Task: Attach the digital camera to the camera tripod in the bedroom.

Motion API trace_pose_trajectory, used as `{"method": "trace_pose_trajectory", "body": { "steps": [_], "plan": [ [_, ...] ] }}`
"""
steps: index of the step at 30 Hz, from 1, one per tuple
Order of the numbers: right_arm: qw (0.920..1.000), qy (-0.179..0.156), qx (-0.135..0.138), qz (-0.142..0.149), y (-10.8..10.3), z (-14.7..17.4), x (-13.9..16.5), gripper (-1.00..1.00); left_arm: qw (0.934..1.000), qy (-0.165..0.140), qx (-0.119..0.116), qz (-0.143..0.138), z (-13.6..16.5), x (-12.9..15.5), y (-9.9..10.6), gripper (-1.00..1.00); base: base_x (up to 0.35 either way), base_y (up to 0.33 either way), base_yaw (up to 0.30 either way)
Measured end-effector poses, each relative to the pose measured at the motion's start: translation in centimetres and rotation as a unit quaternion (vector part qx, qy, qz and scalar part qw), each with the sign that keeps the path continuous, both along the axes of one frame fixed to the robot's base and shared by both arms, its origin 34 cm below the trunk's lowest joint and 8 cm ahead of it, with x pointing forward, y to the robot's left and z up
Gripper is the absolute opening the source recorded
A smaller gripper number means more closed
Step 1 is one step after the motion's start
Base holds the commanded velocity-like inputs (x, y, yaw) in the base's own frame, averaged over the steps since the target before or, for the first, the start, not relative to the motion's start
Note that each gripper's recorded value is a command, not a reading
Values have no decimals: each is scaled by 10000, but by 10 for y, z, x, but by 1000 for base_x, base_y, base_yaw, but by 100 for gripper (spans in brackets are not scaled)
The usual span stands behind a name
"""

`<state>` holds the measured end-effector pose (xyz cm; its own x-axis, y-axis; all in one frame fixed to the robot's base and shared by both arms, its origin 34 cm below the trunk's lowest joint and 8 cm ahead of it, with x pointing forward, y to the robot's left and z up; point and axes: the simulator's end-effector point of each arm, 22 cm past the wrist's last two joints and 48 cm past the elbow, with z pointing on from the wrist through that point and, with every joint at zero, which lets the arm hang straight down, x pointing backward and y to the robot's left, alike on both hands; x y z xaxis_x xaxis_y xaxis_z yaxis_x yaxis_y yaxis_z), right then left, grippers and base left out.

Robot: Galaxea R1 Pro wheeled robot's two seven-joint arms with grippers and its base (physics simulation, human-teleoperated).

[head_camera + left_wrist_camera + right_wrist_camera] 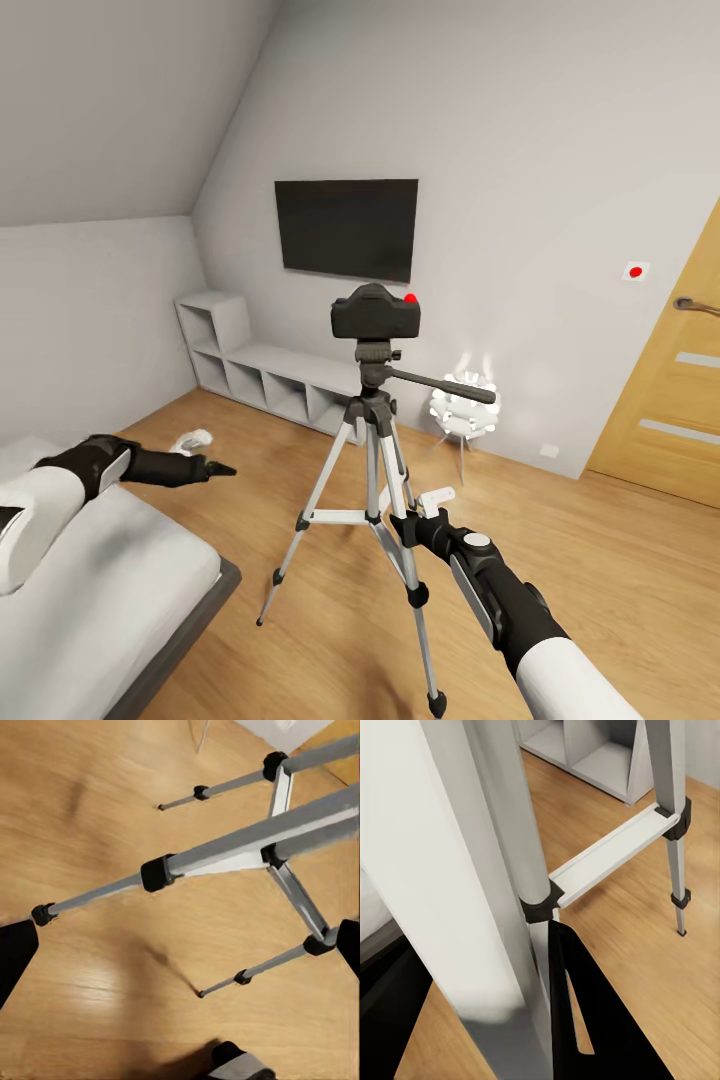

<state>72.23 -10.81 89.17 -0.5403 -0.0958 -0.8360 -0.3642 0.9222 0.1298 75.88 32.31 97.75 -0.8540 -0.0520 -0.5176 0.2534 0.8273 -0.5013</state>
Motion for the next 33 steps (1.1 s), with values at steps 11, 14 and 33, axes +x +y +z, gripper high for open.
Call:
{"method": "trace_pose_trajectory", "body": {
  "steps": [11,14,33],
  "plan": [
    [10000,2,1,3,0,0,0,-100,9900,1086,-397,803,-140,-104,-5,100,0,0,0],
    [10000,3,3,3,0,0,0,-100,9854,1350,-309,988,-180,-142,-5,100,0,0,0],
    [10000,8,4,11,0,0,0,-100,9692,1730,997,1439,-318,-318,20,100,0,0,0]
  ]
}}
